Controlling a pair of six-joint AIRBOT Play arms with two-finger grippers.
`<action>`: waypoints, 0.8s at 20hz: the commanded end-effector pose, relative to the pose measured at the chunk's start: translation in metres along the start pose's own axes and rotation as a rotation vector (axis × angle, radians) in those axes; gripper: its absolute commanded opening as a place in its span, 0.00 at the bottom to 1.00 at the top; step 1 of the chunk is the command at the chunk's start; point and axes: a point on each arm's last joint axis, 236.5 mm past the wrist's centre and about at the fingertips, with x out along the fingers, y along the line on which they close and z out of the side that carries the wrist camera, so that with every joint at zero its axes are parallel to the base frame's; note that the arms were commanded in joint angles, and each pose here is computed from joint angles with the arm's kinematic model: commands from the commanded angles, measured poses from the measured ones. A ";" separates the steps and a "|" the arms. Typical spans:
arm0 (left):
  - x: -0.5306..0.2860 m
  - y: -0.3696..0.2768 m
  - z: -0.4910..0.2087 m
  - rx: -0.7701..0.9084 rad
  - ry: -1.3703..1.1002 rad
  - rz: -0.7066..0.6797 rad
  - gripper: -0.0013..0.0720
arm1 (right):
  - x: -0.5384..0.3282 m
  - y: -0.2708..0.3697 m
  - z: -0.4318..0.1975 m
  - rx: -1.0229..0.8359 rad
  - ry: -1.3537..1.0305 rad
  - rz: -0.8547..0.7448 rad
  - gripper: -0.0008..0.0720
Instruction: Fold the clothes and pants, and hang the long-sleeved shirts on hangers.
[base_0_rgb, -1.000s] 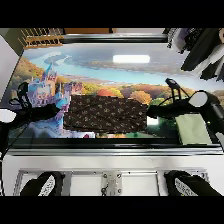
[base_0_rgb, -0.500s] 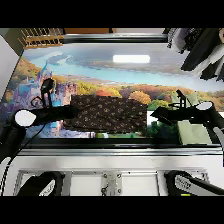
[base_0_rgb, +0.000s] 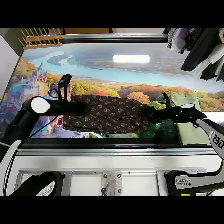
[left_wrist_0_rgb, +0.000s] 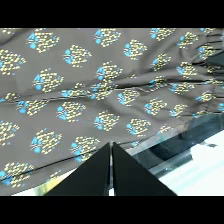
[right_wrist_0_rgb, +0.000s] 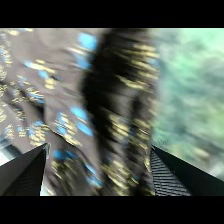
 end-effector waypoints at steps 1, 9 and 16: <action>0.002 -0.007 0.005 0.012 0.044 -0.013 0.03 | 0.026 0.010 -0.006 -0.039 0.039 -0.010 0.98; 0.003 -0.007 0.006 0.012 0.043 -0.012 0.03 | 0.054 0.042 -0.027 -0.153 0.105 0.009 0.26; 0.003 -0.007 0.006 0.013 0.043 -0.012 0.03 | -0.043 0.082 0.082 -0.218 -0.158 -0.089 0.02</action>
